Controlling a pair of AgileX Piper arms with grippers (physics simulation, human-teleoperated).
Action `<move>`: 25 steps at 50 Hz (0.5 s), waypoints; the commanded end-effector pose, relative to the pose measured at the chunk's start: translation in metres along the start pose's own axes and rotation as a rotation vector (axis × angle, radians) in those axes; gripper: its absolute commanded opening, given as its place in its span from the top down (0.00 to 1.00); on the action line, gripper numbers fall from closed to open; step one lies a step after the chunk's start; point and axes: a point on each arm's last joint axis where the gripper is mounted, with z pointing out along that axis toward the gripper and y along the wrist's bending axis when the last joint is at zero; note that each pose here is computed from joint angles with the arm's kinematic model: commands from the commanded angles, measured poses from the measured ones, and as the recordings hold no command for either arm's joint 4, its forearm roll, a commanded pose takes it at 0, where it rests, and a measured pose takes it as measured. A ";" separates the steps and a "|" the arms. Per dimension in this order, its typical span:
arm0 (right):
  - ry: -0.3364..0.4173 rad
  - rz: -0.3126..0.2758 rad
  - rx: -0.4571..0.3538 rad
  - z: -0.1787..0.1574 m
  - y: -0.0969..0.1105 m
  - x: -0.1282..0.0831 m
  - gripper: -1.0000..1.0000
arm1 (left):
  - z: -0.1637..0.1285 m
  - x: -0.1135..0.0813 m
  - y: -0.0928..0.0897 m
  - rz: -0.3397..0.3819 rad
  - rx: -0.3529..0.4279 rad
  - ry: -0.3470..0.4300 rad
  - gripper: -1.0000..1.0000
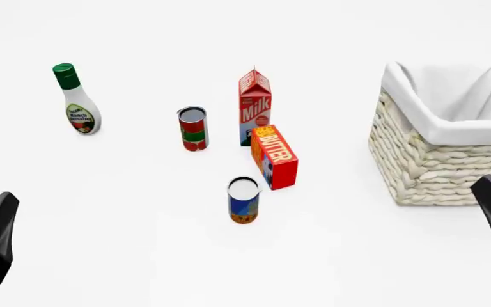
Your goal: Pick the alphabet soup and place it in the basket.
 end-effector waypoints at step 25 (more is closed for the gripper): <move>-0.039 -0.003 -0.200 0.036 0.016 -0.009 0.00 | 0.000 0.000 0.000 0.000 0.000 0.000 0.00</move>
